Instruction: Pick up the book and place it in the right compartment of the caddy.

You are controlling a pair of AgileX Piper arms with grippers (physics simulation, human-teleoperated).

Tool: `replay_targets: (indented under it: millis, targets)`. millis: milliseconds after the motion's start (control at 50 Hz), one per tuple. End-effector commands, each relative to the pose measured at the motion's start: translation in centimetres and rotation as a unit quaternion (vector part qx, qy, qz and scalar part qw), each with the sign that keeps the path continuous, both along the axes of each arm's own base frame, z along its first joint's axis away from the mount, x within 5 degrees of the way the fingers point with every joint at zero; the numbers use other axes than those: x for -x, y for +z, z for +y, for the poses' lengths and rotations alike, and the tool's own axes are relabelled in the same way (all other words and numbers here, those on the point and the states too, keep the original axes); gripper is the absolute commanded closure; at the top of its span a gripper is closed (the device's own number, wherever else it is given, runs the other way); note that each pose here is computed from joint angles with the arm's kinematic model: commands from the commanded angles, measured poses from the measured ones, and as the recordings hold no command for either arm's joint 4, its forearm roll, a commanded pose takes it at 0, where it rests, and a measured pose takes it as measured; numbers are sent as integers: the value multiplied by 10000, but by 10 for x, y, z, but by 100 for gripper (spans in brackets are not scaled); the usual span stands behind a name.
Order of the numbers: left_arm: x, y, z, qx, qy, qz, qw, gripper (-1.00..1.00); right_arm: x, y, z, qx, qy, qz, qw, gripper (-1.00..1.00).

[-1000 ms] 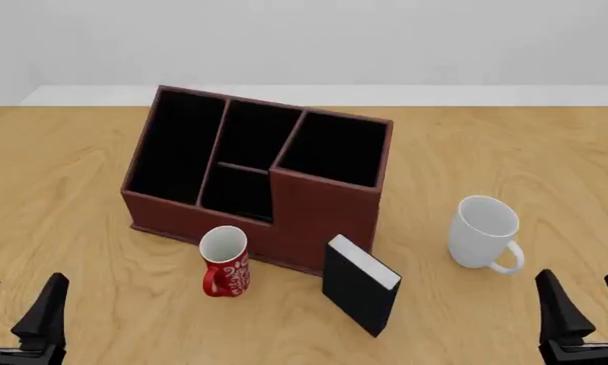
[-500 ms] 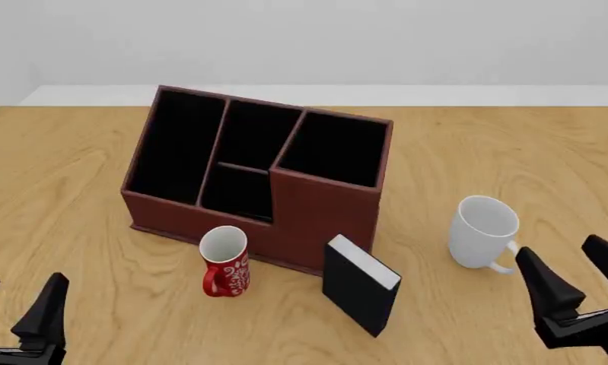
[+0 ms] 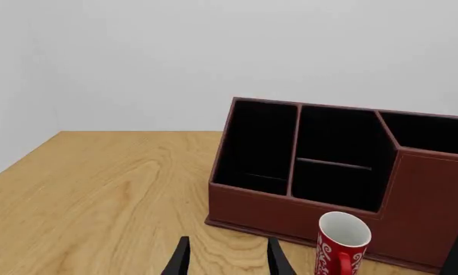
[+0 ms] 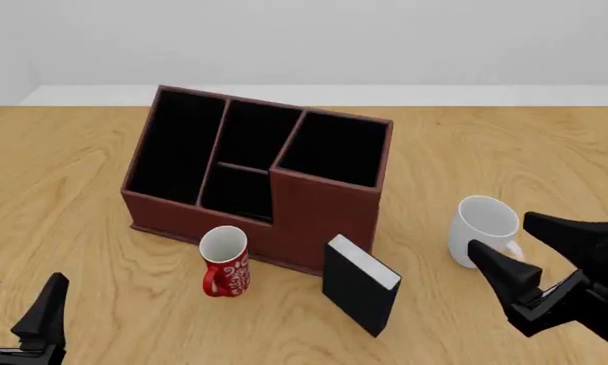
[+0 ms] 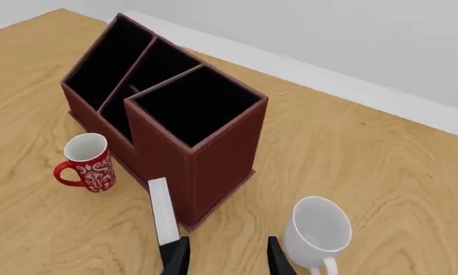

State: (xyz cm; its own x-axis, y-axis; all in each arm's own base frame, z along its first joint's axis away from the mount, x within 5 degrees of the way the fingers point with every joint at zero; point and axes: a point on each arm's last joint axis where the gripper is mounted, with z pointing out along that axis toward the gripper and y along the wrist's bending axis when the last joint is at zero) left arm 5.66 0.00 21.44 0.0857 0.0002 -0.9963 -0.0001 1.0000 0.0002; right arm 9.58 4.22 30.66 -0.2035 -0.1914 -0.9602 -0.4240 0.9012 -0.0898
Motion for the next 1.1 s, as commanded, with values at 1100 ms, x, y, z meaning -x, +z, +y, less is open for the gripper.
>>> replay_targets:
  millis: [1100]
  targets:
    - [0,0,0,0,0,0,10000,-100,-63,-37,77,426,928,1620,9815,-100]
